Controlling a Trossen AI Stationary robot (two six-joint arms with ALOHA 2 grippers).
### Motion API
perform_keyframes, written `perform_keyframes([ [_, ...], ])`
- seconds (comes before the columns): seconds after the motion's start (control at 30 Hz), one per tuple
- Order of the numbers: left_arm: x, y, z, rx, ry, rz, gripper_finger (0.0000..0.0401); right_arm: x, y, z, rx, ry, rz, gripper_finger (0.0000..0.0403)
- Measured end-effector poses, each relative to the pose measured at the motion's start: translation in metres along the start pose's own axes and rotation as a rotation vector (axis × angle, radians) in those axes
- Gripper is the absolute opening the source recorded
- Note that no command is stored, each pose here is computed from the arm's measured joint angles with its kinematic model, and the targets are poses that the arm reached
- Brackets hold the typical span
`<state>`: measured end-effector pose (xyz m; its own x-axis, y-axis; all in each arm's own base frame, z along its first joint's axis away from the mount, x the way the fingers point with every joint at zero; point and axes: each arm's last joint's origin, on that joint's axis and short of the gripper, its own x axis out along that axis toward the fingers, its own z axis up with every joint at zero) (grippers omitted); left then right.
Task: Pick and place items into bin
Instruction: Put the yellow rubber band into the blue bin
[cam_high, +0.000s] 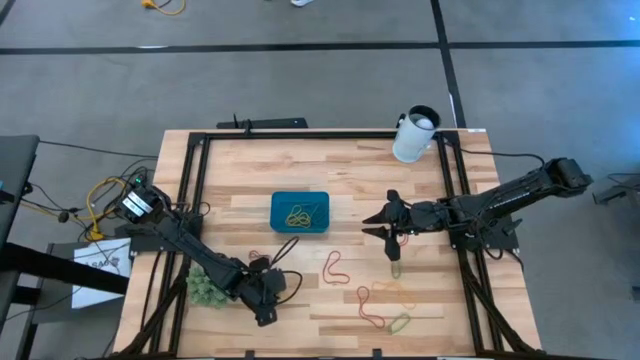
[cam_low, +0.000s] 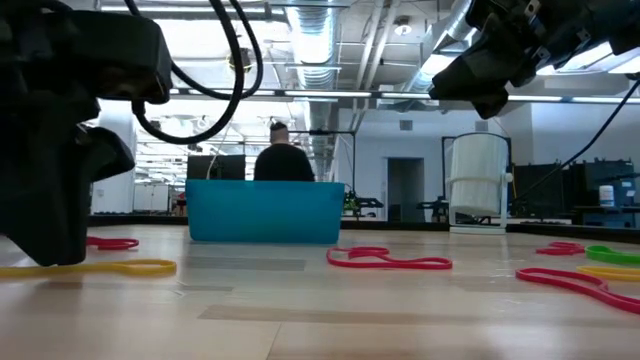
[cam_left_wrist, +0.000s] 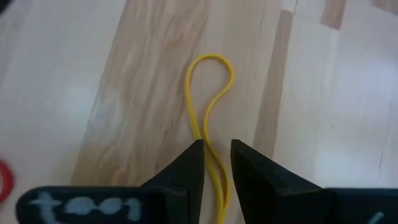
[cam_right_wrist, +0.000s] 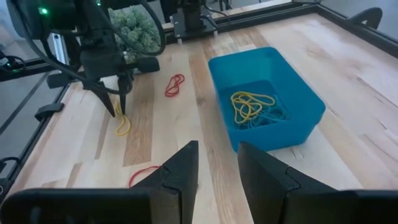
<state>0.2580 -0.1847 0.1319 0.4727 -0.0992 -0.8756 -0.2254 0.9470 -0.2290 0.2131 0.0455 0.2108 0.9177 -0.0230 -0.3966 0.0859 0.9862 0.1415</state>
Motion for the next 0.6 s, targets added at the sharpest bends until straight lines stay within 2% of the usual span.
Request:
perform_keyframes([
  [0.4,0.0024,0.0079,-0.0072,-0.068,0.001,0.033,0.007,0.0002,-0.0006,-0.0003,-0.001,0.004,-0.003,0.0107],
  [0.6,0.0028,0.0071,-0.0074,-0.037,-0.012,0.029,0.007,0.0002,-0.0006,-0.0003,0.0,0.003,-0.003,0.0107],
])
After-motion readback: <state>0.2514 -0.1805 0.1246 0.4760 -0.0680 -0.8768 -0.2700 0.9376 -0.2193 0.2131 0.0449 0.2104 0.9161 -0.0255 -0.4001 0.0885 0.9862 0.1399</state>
